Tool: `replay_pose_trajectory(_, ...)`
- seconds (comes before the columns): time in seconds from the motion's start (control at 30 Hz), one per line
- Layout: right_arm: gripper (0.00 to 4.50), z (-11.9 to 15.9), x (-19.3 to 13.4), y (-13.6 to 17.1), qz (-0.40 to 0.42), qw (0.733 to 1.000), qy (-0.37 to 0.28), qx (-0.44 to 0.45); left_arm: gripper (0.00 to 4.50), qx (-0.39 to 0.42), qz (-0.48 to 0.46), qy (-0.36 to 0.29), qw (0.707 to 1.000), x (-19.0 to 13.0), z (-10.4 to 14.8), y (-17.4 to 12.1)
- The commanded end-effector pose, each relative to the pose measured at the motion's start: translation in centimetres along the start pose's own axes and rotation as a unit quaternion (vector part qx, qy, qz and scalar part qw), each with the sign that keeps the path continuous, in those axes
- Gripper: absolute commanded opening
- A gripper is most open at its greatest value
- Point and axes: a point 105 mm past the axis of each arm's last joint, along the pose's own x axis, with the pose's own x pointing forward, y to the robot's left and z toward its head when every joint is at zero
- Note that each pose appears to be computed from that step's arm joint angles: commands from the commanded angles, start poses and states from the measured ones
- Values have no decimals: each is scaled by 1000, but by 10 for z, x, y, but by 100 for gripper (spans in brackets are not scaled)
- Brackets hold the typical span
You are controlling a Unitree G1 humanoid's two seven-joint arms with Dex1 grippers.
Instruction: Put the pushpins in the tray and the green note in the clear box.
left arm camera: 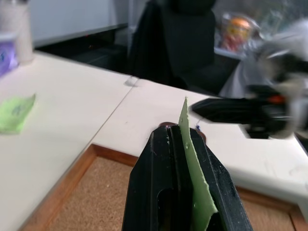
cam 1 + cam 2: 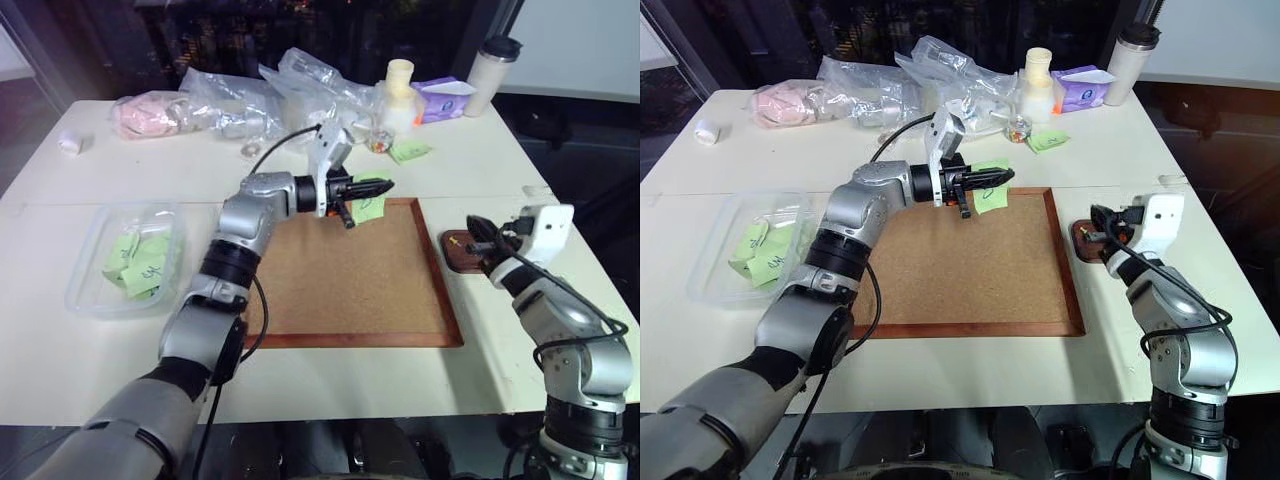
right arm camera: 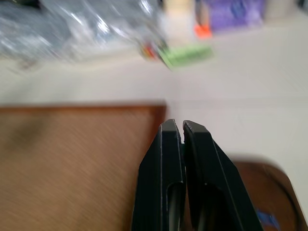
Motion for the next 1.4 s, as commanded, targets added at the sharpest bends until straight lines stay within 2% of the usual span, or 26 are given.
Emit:
replay_pose_trajectory(0.03,0,-6,5,-15,-19,999,-2,-31,5,29,-6,-12,999,0,12,-8)
replay_pose_trajectory(0.1,0,-11,8,-21,-26,999,-1,-35,5,18,2,-13,1000,-2,10,-7)
replay_pose_trajectory(0.2,105,-16,14,-26,-31,999,3,-36,0,7,19,-10,1000,-2,7,-3)
replay_pose_trajectory(0.37,360,-18,15,-31,-32,999,0,-38,0,0,19,-17,1000,-2,10,-5)
replay_pose_trajectory(0.43,447,-15,15,-29,-29,999,-9,-35,0,-2,20,-17,1000,-3,9,-5)
replay_pose_trajectory(0.63,447,-4,12,-23,-19,999,-38,-21,0,-7,23,-17,1000,-5,6,-6)
replay_pose_trajectory(0.9,447,34,4,-30,-40,990,-116,66,0,-11,65,-29,997,-21,13,10)
replay_pose_trajectory(1.03,447,53,1,-7,14,991,-128,35,0,29,138,-20,990,-45,21,28)
replay_pose_trajectory(1.07,447,60,1,27,96,988,-120,11,0,44,208,-6,977,-63,23,44)
replay_pose_trajectory(1.1,447,64,-4,71,201,974,-103,-7,0,61,314,27,947,-94,22,65)
replay_pose_trajectory(1.13,447,63,-13,107,287,954,-82,-21,0,73,414,63,905,-126,19,82)
replay_pose_trajectory(1.17,447,61,-21,127,337,939,-65,-29,0,80,477,86,871,-149,17,89)
replay_pose_trajectory(1.27,447,47,-35,163,434,899,-14,-50,0,31,632,138,762,-219,3,88)
replay_pose_trajectory(1.33,447,37,-42,177,480,875,17,-64,0,-8,681,153,716,-248,-7,74)
replay_pose_trajectory(1.4,447,28,-47,186,516,852,45,-79,0,-51,702,172,689,-265,-20,55)
